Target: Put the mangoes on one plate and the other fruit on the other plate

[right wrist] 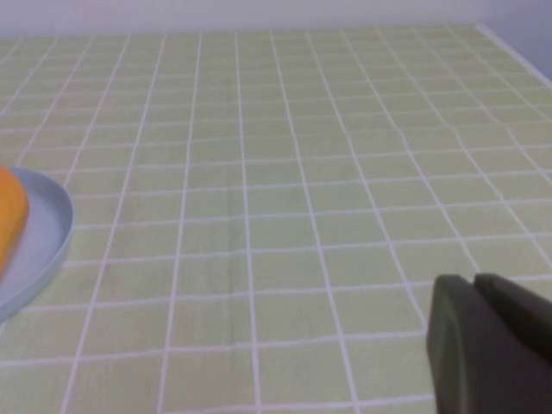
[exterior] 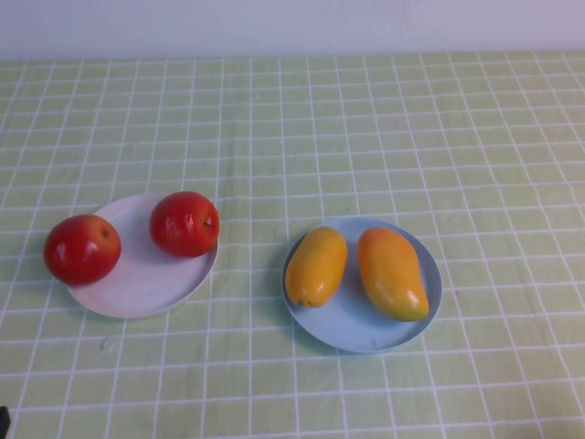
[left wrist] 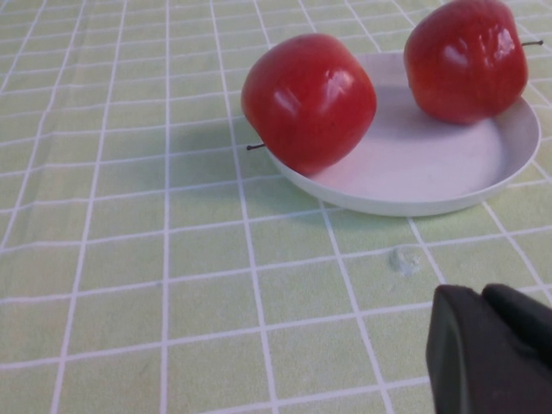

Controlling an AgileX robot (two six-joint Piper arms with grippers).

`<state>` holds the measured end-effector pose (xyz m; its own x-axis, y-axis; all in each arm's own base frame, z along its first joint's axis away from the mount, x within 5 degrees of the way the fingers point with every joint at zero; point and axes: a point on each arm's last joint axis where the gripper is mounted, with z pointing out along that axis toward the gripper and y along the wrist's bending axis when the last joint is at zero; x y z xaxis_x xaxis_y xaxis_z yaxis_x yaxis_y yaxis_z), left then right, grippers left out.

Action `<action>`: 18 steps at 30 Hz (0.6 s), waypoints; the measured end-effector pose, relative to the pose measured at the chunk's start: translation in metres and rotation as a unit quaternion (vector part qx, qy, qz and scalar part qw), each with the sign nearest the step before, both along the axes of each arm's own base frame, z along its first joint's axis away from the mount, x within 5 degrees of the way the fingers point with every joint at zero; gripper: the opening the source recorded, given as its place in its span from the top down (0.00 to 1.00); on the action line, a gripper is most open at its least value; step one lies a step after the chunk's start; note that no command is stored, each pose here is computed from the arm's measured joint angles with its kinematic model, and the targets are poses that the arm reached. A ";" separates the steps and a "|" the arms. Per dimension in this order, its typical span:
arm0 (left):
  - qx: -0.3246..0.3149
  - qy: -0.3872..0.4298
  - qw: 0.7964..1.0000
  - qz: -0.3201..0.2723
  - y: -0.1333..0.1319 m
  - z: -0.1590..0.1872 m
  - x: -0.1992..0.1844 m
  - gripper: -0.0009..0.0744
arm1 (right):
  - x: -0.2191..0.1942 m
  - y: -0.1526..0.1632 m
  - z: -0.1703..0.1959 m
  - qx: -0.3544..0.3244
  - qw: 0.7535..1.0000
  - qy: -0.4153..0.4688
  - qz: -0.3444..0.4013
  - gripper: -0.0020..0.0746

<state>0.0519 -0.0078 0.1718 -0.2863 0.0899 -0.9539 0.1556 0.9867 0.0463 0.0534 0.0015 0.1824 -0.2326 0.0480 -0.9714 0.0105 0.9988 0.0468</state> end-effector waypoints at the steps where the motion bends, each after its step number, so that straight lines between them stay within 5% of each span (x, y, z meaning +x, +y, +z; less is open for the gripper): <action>1: 0.000 0.000 1.000 0.000 0.000 0.000 0.000 0.99 | 0.000 0.000 -0.003 -0.001 1.000 0.004 0.002 0.99; 18: 0.000 0.000 1.000 0.000 0.000 0.000 0.000 0.99 | 0.000 0.002 -0.009 0.000 1.000 0.024 0.010 0.99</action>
